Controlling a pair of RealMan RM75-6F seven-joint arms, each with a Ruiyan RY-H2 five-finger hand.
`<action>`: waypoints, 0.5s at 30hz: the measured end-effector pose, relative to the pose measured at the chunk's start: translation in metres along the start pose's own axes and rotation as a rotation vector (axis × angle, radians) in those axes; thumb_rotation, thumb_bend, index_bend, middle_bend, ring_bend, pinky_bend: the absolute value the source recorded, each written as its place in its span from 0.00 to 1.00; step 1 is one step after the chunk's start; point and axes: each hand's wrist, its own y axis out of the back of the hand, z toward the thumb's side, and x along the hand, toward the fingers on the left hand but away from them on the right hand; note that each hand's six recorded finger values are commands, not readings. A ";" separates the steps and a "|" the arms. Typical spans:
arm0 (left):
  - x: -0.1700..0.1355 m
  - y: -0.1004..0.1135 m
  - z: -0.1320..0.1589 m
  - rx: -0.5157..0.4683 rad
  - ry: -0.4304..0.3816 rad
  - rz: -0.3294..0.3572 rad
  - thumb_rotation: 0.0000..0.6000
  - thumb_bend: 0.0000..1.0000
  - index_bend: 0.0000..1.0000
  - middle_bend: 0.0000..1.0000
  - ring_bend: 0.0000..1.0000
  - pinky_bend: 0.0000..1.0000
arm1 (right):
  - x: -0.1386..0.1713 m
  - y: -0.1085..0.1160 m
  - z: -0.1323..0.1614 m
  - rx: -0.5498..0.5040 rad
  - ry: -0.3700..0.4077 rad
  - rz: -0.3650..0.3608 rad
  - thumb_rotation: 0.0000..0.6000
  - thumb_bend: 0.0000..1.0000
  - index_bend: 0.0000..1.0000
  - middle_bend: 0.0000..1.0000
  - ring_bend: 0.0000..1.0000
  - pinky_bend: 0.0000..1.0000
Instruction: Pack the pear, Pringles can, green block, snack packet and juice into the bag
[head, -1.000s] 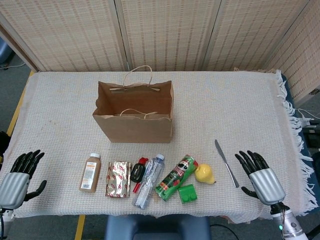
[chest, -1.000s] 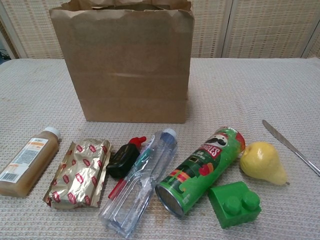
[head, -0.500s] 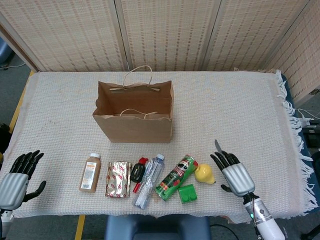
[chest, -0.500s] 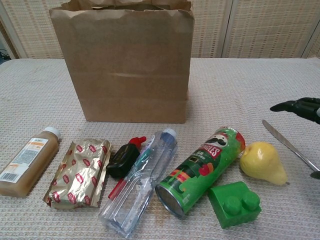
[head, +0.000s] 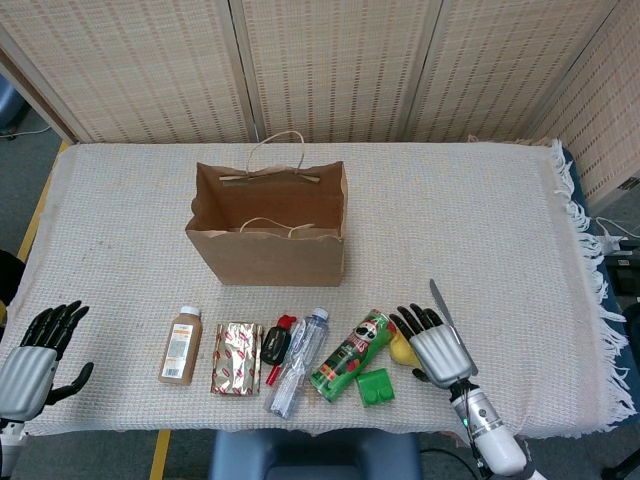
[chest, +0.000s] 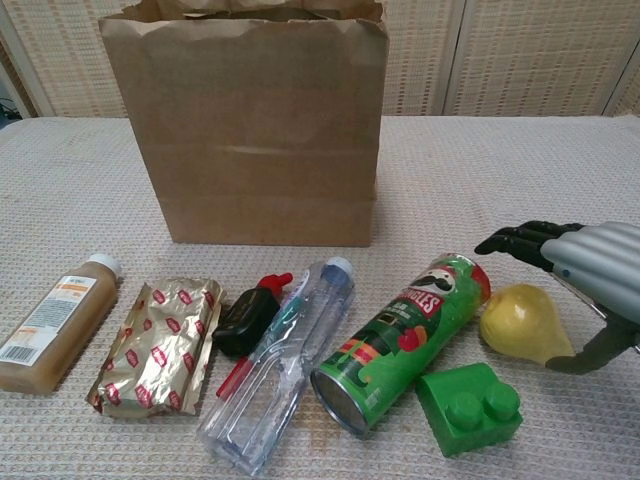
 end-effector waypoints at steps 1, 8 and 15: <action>0.000 0.000 0.000 -0.001 -0.001 0.000 1.00 0.37 0.00 0.00 0.00 0.05 | -0.002 -0.001 0.000 0.003 -0.004 0.002 1.00 0.00 0.17 0.10 0.07 0.19; 0.000 0.001 0.000 -0.010 -0.002 0.001 1.00 0.37 0.00 0.00 0.00 0.05 | -0.015 -0.010 -0.002 0.010 -0.029 0.009 1.00 0.00 0.23 0.13 0.11 0.24; 0.001 0.001 0.000 -0.017 0.000 -0.003 1.00 0.37 0.00 0.00 0.00 0.05 | -0.023 -0.021 -0.004 0.010 -0.047 0.022 1.00 0.01 0.26 0.16 0.14 0.27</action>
